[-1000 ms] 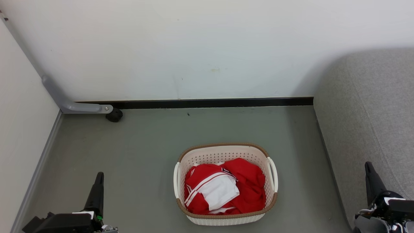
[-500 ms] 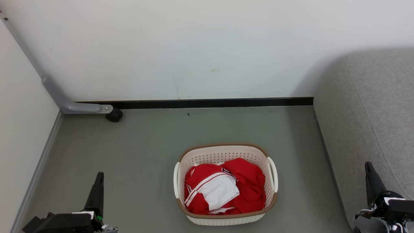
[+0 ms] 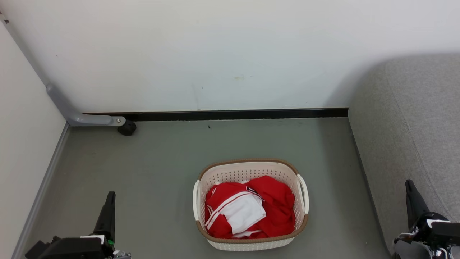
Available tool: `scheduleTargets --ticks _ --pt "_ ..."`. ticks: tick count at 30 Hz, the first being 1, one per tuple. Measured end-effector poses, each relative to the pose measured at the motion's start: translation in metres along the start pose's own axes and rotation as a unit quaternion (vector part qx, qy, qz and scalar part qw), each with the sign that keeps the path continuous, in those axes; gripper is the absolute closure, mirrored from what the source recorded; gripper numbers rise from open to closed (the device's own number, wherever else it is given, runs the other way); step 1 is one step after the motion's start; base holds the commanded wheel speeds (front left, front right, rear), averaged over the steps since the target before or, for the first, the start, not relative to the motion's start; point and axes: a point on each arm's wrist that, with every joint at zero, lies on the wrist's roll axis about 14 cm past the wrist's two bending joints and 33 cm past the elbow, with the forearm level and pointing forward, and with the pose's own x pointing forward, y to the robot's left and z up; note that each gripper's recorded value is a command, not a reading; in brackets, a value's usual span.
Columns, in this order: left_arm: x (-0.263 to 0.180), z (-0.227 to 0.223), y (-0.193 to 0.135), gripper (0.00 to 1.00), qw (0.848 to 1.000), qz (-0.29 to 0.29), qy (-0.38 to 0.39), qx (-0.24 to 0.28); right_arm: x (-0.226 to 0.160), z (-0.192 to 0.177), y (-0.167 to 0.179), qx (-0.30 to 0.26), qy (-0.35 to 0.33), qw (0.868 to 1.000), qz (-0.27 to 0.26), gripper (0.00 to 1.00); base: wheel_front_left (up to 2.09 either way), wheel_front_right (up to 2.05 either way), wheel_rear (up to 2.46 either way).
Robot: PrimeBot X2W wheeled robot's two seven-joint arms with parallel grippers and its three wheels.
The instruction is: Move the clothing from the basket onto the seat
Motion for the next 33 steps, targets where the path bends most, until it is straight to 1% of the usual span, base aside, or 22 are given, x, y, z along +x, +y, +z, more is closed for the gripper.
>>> scheduleTargets --ticks 1,3,4,6,8,21,24,30,33 --pt "0.000 0.000 0.000 1.00 1.000 0.000 0.000 0.000 0.000 0.000 0.000 0.000 0.000 1.000 0.000 1.00 0.00 0.00 0.00" --pt "-0.003 -0.001 0.010 1.00 1.000 0.015 0.000 -0.003 -0.003 -0.001 -0.010 0.003 0.000 1.000 -0.014 1.00 0.00 0.00 0.00" --pt "-0.006 -0.002 0.017 0.00 1.000 0.025 0.001 -0.005 -0.006 -0.002 -0.017 0.005 0.000 1.000 -0.025 0.00 0.00 0.00 0.00" --pt "-0.012 -0.004 0.031 0.00 0.999 0.045 0.000 -0.009 -0.012 -0.005 -0.031 0.010 0.000 0.999 -0.046 0.00 0.00 0.00 0.00" --pt "-0.016 -0.005 0.038 0.00 0.998 0.055 0.001 -0.010 -0.016 -0.006 -0.039 0.012 0.001 0.998 -0.058 0.00 0.00 0.00 0.00" --pt "-0.015 -0.012 0.038 0.00 0.998 0.055 -0.001 -0.004 -0.015 -0.007 -0.037 0.002 -0.007 0.998 -0.056 0.00 0.00 0.00 0.00" --pt "-0.015 -0.014 0.038 0.00 0.998 0.056 -0.001 -0.003 -0.015 -0.008 -0.036 -0.006 -0.006 0.998 -0.054 0.00 0.00 0.00 0.00" --pt "-0.014 -0.012 0.036 0.00 0.998 0.054 -0.009 0.004 -0.013 -0.008 -0.032 -0.040 -0.005 0.998 -0.049 0.00 0.00 0.00 0.00" --pt "-0.014 -0.012 0.036 0.00 0.998 0.054 -0.010 0.021 -0.011 -0.008 -0.030 -0.057 -0.005 0.997 -0.046 0.00 0.00 0.00 0.00"
